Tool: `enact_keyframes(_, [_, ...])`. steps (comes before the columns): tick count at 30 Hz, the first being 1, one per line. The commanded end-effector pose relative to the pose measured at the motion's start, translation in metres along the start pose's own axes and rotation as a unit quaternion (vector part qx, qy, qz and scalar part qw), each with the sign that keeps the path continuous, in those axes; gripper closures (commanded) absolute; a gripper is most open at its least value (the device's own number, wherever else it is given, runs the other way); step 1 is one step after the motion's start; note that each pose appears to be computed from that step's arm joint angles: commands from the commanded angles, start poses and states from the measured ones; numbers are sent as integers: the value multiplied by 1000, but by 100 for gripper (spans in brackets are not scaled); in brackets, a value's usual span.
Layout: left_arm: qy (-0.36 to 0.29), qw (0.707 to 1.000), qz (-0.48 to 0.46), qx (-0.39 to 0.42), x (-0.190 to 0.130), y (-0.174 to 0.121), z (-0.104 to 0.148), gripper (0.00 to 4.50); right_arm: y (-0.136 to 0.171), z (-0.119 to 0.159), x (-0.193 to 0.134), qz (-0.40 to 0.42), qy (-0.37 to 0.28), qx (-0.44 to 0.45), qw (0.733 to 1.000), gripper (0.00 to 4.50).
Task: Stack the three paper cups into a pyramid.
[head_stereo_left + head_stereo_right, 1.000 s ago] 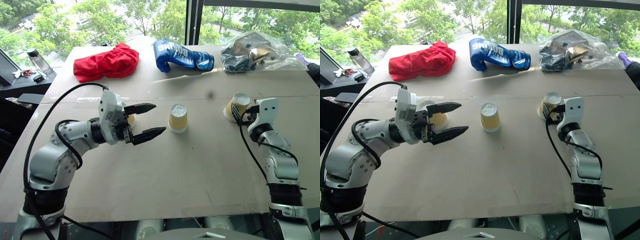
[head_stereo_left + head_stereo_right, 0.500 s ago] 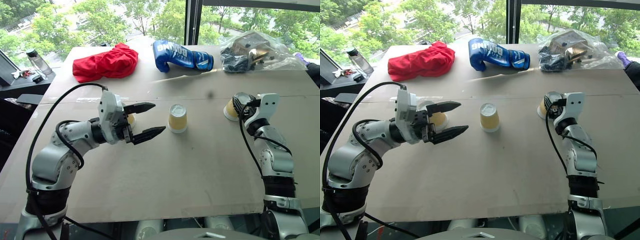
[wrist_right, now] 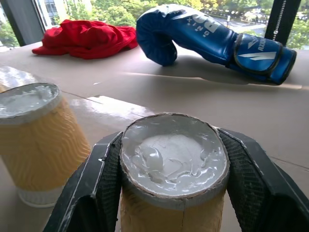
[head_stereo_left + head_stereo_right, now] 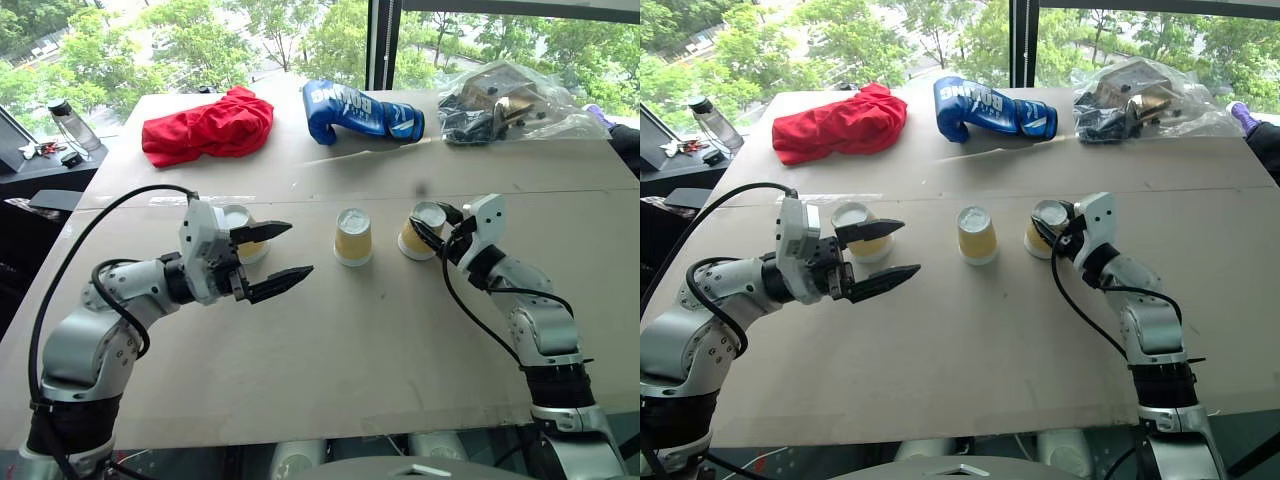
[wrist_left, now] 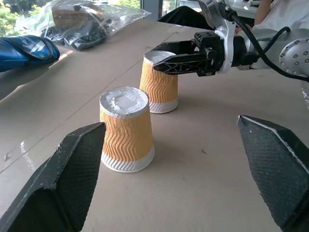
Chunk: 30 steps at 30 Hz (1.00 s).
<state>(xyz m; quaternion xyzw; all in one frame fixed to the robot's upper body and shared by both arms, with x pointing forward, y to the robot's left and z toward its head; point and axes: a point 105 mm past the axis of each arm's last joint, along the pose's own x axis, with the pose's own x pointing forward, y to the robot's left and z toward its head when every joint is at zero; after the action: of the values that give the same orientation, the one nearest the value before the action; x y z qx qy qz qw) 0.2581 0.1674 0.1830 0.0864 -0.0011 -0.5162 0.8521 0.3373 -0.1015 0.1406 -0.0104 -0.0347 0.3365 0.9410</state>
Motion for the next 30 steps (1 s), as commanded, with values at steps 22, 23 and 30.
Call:
enact_keyframes(22, [-3,999,-2,41,-1,-6,13,0,29,5,23,63,3,-58,996,228])
enact_keyframes(23, [-3,999,-2,41,-1,-6,13,0,28,5,24,59,2,-59,997,228])
enact_keyframes(30, [-5,999,3,46,0,-3,14,0,23,7,25,51,-3,-62,997,126])
